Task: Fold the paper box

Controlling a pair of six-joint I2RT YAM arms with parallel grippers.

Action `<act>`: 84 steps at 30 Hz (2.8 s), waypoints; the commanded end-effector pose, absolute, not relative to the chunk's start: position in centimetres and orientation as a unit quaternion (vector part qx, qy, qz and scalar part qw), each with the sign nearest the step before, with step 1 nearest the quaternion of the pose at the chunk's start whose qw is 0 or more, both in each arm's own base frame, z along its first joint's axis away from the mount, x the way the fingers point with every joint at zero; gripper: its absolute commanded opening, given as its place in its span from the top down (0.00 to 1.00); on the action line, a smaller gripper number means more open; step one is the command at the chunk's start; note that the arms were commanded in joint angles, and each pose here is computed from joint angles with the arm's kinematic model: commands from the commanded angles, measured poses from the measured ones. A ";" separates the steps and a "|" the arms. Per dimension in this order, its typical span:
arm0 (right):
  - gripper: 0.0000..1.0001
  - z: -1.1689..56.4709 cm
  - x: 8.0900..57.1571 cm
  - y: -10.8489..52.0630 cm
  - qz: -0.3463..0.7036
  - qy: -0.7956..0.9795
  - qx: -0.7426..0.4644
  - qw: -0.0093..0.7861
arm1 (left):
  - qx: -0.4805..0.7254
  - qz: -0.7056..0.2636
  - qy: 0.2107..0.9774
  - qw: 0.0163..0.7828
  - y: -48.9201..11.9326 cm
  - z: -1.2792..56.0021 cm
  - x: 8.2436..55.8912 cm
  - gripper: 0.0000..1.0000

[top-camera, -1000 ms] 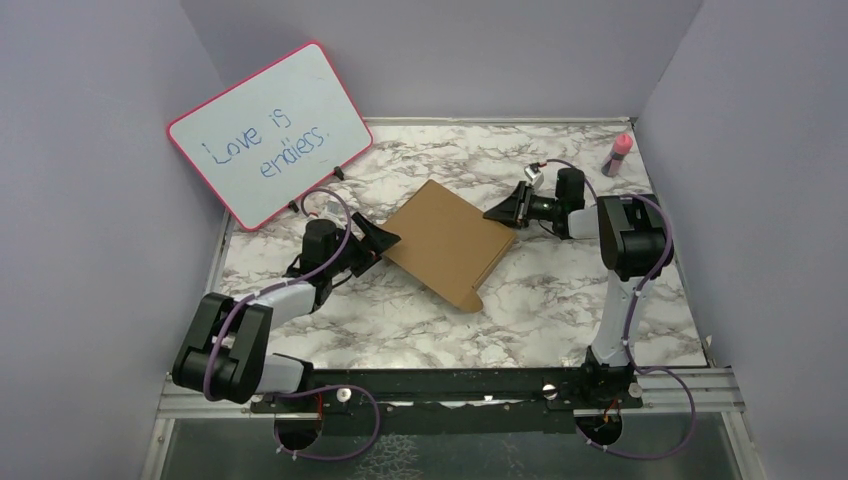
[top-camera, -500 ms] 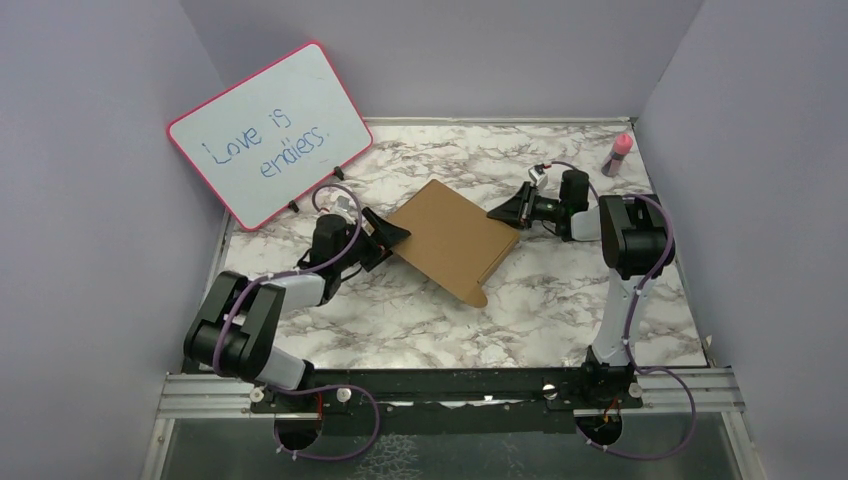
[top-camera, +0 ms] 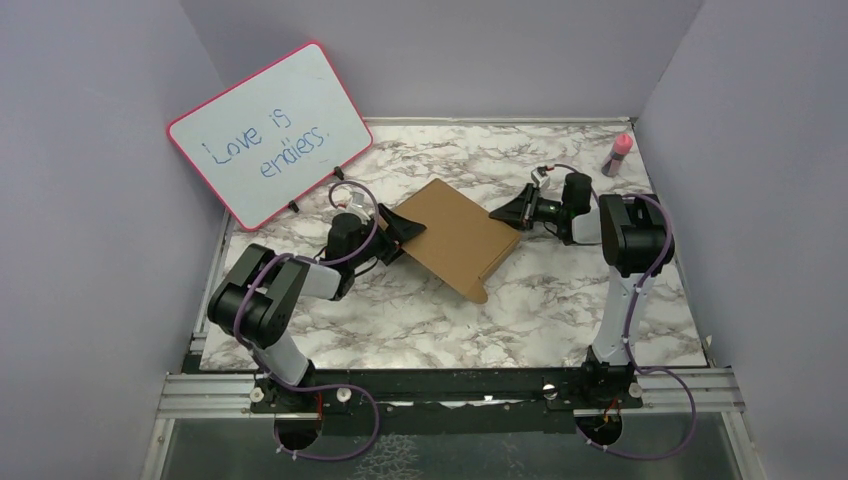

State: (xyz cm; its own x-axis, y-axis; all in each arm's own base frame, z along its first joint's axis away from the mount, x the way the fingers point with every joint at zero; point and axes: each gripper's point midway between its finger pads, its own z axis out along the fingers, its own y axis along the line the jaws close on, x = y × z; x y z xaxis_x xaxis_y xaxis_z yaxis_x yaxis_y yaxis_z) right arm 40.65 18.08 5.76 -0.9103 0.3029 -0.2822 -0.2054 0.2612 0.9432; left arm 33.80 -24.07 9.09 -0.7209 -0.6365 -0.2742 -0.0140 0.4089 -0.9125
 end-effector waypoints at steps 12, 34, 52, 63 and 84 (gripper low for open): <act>0.86 2.6 37.7 19.9 0.575 0.802 0.033 0.157 | -0.160 -0.582 0.697 0.388 -25.3 17.8 33.3 0.21; 0.53 6.2 40.1 23.7 0.519 0.826 -0.085 0.204 | -0.178 -0.525 0.727 0.406 -23.0 17.8 31.7 0.22; 0.33 11.6 43.2 22.8 0.533 0.792 -0.136 0.263 | -0.153 -0.506 0.746 0.404 -25.2 17.5 36.3 0.21; 0.33 12.2 38.9 27.5 0.593 0.748 -0.216 0.206 | -0.154 -0.511 0.746 0.399 -25.3 17.6 35.8 0.21; 0.27 13.9 41.5 29.0 0.516 0.784 -0.227 0.261 | -0.152 -0.479 0.736 0.454 -21.5 21.1 34.2 0.14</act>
